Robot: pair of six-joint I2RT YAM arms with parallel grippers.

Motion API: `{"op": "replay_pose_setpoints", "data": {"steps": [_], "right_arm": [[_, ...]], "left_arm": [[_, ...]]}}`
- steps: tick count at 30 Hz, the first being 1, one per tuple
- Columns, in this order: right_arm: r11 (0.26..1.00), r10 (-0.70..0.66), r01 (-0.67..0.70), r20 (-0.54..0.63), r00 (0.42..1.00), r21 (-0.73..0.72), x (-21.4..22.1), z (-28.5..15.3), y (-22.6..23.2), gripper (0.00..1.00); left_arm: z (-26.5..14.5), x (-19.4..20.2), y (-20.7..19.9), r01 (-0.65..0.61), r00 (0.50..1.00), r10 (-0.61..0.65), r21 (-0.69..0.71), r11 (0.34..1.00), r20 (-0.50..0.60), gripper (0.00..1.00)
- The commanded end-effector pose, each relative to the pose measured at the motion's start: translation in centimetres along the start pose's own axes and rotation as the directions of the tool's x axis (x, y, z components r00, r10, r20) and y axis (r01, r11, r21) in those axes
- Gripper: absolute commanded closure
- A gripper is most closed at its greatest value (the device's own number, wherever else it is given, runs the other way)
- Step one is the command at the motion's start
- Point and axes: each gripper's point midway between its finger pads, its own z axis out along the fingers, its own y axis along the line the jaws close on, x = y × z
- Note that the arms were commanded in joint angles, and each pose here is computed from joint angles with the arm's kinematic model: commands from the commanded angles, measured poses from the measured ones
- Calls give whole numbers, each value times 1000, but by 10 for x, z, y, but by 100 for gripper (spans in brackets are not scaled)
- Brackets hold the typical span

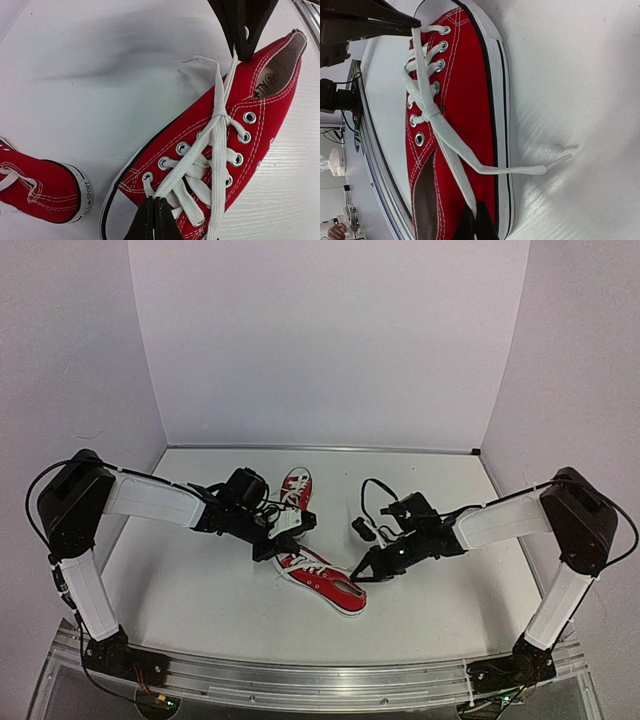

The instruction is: Tie the shoes

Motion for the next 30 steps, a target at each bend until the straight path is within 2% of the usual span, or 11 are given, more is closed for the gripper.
{"op": "replay_pose_setpoints", "data": {"steps": [1,10,12,14,17,20,23,27,30], "right_arm": [[998,37,-34,-53,998,57,24,-7,-13,100],[997,-28,24,-54,998,-70,14,-13,22,100],[992,-62,53,-79,995,-111,16,-11,37,92],[989,-100,88,-98,990,-119,16,-10,48,76],[991,-133,129,-107,985,-45,11,-17,43,60],[983,-173,178,-94,980,53,-5,-28,38,56],[969,-204,214,-93,975,120,-20,-32,33,55],[954,-230,248,-121,966,168,-35,-23,23,56],[955,-237,260,-159,958,144,-34,-11,21,55]], "left_arm": [[-24,3,45,11,1000,-16,-176,984,-24,100],[-14,-30,26,-39,999,41,-72,997,35,100],[-12,-39,24,-35,998,38,-55,998,50,100],[-15,-46,25,-17,997,21,-57,998,74,89],[-30,-57,30,14,993,-2,-105,994,119,67],[-52,-67,32,54,986,-28,-161,985,162,54],[-72,-69,33,115,980,-75,-212,971,187,48],[-88,-59,31,223,964,-174,-253,941,200,43],[-102,-61,26,284,941,-216,-261,923,262,31]]}}
